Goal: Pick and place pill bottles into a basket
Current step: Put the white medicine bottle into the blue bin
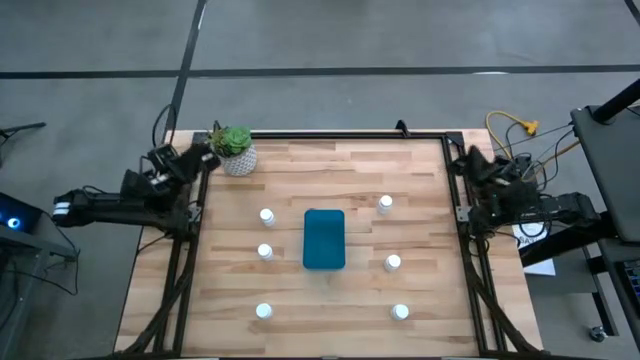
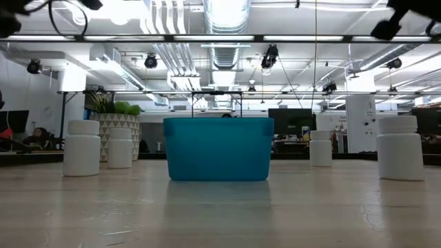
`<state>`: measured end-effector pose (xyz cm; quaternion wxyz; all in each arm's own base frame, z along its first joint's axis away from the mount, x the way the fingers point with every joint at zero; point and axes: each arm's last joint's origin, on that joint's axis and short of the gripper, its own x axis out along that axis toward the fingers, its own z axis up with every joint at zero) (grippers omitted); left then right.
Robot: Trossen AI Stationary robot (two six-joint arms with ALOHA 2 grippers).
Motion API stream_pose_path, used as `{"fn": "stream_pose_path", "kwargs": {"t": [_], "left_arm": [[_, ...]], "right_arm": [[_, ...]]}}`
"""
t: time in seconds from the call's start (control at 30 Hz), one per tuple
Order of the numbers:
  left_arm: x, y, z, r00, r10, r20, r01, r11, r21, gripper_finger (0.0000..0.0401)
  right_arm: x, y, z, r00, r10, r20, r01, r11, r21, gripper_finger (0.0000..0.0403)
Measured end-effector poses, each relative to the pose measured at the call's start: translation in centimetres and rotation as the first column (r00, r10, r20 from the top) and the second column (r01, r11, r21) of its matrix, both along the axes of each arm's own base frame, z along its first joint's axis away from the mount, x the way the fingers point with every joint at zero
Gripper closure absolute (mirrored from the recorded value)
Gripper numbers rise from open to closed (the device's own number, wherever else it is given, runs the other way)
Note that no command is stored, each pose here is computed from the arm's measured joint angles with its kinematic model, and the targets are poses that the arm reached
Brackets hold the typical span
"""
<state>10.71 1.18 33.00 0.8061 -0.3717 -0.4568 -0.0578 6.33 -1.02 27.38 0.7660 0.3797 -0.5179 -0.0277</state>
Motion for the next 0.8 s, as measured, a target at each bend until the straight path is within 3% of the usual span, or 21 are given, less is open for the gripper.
{"fn": "stream_pose_path", "kwargs": {"t": [0.13,0.3,0.43,0.57,0.7,0.8], "left_arm": [[0.8,-0.2,3.6,0.999,0.024,0.041,-0.028,0.992,0.122,0.0390],[1.6,-0.7,7.9,0.994,0.025,0.106,-0.059,0.941,0.333,0.0390],[2.0,-1.0,10.4,0.988,-0.008,0.156,-0.065,0.887,0.457,0.0390],[2.7,-1.1,12.3,0.989,0.004,0.147,-0.079,0.855,0.512,0.0390],[4.2,-1.1,13.5,1.000,-0.010,-0.007,0.012,0.840,0.542,0.0390],[5.3,-1.1,14.0,0.988,0.024,-0.154,0.067,0.829,0.556,0.0390]], "right_arm": [[-0.3,0.5,5.0,0.997,-0.079,-0.015,0.073,0.967,-0.246,0.0394],[0.0,1.0,11.4,0.975,-0.216,-0.042,0.168,0.854,-0.493,0.0394],[0.7,1.0,15.6,0.951,-0.281,-0.130,0.165,0.816,-0.554,0.0394],[1.7,1.1,19.3,0.918,-0.321,-0.231,0.127,0.791,-0.598,0.0394],[2.8,1.1,21.8,0.863,-0.352,-0.362,0.047,0.769,-0.637,0.0394],[3.7,1.1,23.0,0.789,-0.377,-0.485,-0.041,0.755,-0.655,0.0394]]}}
